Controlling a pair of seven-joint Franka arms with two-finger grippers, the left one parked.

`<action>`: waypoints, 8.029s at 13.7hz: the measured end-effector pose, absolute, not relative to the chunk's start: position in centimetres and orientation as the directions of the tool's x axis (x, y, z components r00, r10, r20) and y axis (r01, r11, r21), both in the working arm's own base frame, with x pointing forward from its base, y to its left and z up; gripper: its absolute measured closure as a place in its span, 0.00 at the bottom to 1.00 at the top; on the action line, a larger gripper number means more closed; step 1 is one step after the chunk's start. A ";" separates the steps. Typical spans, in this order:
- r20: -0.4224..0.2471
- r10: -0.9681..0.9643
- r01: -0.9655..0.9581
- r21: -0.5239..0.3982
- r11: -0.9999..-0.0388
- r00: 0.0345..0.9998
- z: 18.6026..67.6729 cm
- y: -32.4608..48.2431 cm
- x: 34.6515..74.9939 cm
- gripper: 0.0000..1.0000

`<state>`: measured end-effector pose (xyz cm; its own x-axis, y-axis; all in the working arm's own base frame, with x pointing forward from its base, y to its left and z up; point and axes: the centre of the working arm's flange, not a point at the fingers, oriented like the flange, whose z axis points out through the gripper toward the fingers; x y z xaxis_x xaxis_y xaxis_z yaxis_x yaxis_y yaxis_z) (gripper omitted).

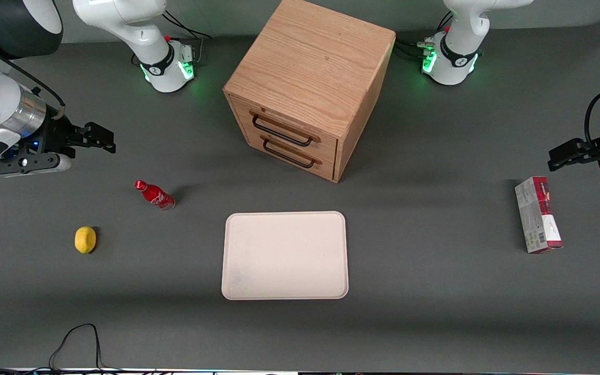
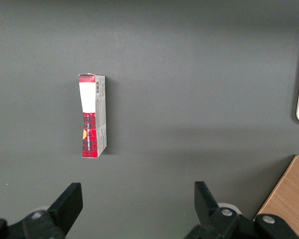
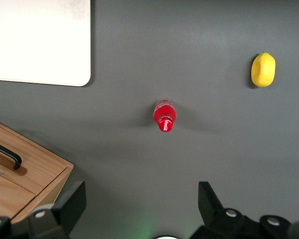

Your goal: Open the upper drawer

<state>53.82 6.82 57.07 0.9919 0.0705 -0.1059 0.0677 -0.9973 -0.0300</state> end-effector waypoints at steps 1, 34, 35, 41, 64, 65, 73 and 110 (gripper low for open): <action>-0.106 0.071 0.068 -0.030 -0.997 0.992 57.1 6.9 53.8 0.00; -0.141 0.507 0.507 -0.041 -0.861 0.850 55.3 34.1 49.4 0.00; -0.127 0.516 0.515 -0.042 -0.856 0.847 55.2 34.8 49.3 0.00; -0.095 0.669 0.663 -0.088 -0.743 0.737 53.1 38.9 48.4 0.00; 0.014 0.796 0.788 -0.160 -0.595 0.605 48.2 42.0 50.7 0.00; 0.015 0.796 0.786 -0.169 -0.594 0.605 48.1 41.9 50.8 0.00; -0.018 0.796 0.780 -0.187 -0.597 0.604 46.2 42.2 50.9 0.00; -0.127 0.828 0.764 -0.330 -0.555 0.547 40.2 42.4 50.1 0.00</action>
